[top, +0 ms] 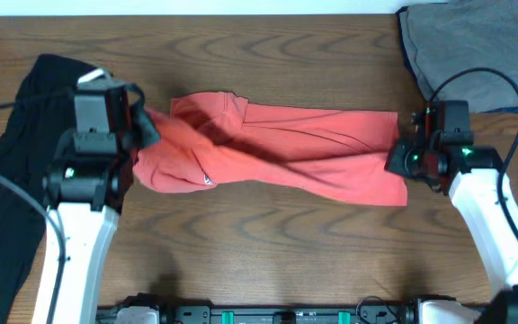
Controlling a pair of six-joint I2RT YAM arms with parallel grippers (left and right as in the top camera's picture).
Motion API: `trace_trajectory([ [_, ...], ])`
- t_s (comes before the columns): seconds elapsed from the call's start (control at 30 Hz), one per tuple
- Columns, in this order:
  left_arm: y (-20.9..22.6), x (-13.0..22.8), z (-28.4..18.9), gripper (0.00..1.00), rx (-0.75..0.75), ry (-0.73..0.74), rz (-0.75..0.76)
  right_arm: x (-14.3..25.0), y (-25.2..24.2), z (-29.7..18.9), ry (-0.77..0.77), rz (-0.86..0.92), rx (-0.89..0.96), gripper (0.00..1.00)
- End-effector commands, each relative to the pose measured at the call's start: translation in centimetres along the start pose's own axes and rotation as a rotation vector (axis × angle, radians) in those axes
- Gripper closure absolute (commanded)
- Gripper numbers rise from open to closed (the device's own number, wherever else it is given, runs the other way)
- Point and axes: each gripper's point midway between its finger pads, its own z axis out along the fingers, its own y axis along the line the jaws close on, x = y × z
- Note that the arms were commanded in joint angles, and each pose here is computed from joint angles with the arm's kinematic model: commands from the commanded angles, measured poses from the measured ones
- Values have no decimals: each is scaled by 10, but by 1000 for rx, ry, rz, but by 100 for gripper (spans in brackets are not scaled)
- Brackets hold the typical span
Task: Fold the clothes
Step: 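Fold the bottom half up over the top half with both grippers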
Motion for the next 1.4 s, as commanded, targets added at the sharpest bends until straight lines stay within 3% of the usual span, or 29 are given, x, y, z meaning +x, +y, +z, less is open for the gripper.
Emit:
trace_trajectory([
  [0.0, -6, -13, 22, 94, -10, -27, 10, -30, -1, 7, -69, -35, -8, 99],
  [0.23, -27, -21, 81, 94, 14, -52, 5, -64, 1, 39, -147, -56, -23, 99],
  [0.43, -50, 5, 132, 94, 108, 42, 15, -59, -6, 71, -97, -44, -8, 99],
  [0.5, -53, 14, 145, 92, 117, 72, 19, -58, -6, 73, -92, -45, -6, 91],
  [0.53, -53, 18, 149, 86, 117, 83, 20, -58, -6, 73, -94, -47, -7, 81],
  [0.57, -52, 22, 153, 73, 112, 96, 22, -59, -5, 72, -96, -55, -12, 67],
  [0.6, -51, 25, 157, 54, 107, 106, 24, -60, -2, 70, -96, -67, -25, 46],
  [0.63, -51, 27, 159, 43, 104, 112, 34, -61, 2, 67, -93, -80, -42, 37],
  [0.73, -49, 29, 156, 20, 104, 117, 112, -62, 5, 55, -68, -106, -43, 28],
  [0.87, -43, 24, 141, 0, 99, 113, 204, -53, 1, 50, -12, -156, -13, 24],
  [1.37, 8, 24, 110, 2, 12, 187, 224, 3, -29, 99, 232, -165, 59, 21],
])
